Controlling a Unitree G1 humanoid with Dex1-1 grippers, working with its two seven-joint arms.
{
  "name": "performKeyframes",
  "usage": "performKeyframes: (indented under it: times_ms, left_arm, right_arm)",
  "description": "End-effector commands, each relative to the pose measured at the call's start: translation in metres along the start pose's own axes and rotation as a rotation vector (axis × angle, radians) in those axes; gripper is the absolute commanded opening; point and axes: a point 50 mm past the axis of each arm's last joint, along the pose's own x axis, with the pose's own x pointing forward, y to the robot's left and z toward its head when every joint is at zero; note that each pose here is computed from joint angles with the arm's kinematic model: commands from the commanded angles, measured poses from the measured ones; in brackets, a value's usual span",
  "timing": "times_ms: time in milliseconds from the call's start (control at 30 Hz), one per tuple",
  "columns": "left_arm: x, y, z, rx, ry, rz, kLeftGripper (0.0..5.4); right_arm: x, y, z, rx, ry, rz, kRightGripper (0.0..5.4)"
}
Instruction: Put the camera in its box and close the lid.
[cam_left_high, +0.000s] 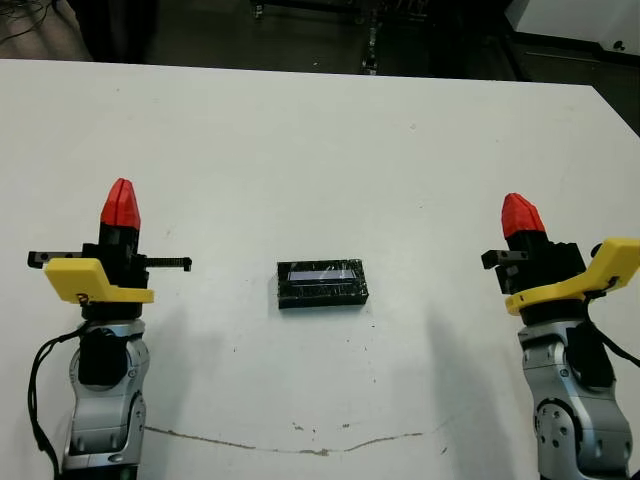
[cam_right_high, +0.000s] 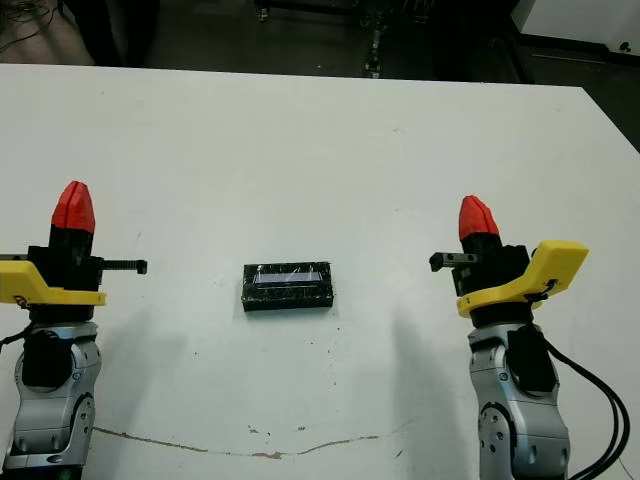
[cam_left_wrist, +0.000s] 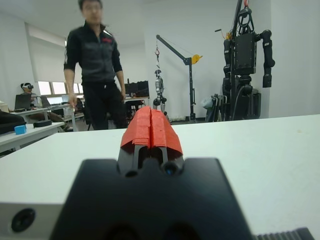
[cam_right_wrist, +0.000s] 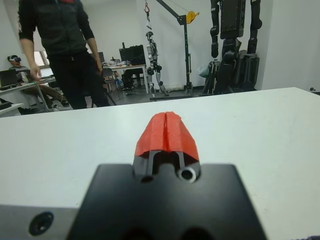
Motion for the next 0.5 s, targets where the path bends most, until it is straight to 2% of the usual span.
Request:
performKeyframes:
  times_ms: [33,500]
  left_arm:
    - [0.0007,-0.0011,0.0006,0.008,0.012,-0.009,0.01]
    - [-0.0002,-0.0024,-0.0001,0.014,0.013,-0.008,0.01]
  right_arm:
    - [0.0000,-0.0017,-0.0007,-0.009,0.004,-0.014,0.00]
    - [0.0003,-0.0028,-0.0002,-0.013,0.003,-0.001,0.00]
